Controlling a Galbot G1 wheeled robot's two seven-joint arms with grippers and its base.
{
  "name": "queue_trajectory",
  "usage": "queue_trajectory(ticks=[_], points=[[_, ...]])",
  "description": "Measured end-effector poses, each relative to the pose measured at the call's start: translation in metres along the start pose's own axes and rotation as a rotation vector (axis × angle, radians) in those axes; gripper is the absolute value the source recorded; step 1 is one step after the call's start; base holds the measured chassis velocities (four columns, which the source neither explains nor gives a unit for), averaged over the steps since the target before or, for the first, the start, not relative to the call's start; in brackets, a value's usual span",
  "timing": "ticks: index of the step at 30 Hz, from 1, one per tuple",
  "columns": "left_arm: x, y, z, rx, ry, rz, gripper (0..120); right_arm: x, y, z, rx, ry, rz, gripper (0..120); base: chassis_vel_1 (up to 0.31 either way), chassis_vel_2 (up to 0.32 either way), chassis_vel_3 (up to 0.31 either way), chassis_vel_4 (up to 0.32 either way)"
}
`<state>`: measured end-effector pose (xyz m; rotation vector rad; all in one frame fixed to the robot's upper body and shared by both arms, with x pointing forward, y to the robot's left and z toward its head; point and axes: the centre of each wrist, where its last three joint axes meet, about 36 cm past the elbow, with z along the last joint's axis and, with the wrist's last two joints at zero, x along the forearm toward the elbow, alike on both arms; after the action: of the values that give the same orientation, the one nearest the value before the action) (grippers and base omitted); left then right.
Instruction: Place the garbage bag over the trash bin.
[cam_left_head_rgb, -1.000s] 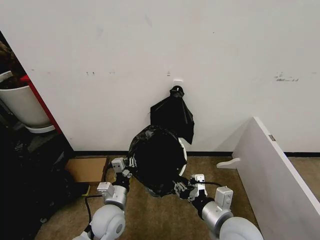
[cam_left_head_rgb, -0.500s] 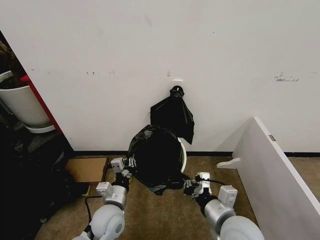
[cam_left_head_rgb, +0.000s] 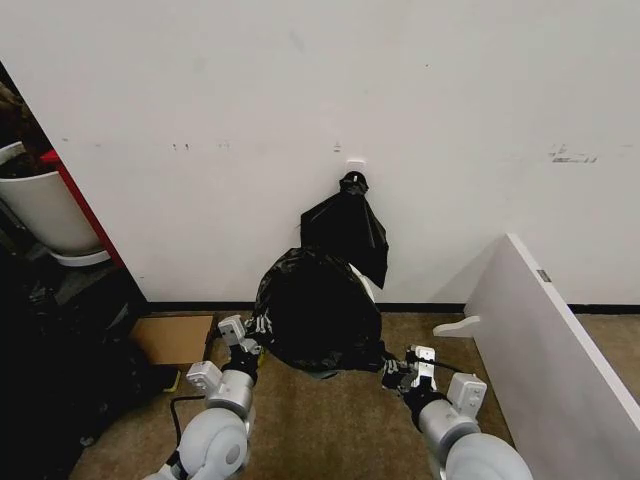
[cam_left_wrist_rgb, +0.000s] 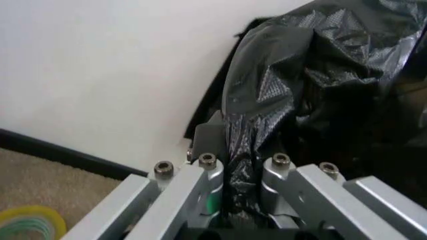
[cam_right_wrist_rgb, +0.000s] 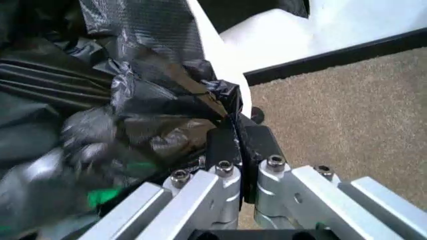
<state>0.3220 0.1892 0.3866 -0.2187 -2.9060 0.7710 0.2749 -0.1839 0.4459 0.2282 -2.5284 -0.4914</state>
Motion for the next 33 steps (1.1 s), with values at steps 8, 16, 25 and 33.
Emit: queue_trajectory(ticks=[8,16,25,33], points=[[0.005,0.000,-0.002,0.001,0.052,0.031,4,-0.016,-0.009,0.007,0.014,0.011,0.038,0,0.000,0.000,0.000,0.000],[-0.002,0.006,0.001,-0.019,0.038,0.015,4,-0.009,-0.013,0.011,0.059,-0.057,0.031,16,0.000,0.000,0.000,0.000],[-0.014,0.020,0.001,-0.031,0.020,-0.035,4,0.005,-0.014,0.015,0.086,-0.133,-0.034,45,0.000,0.000,0.000,0.000],[-0.016,0.037,0.005,-0.036,0.037,-0.016,4,0.017,-0.024,0.001,0.044,-0.214,-0.179,71,0.000,0.000,0.000,0.000]])
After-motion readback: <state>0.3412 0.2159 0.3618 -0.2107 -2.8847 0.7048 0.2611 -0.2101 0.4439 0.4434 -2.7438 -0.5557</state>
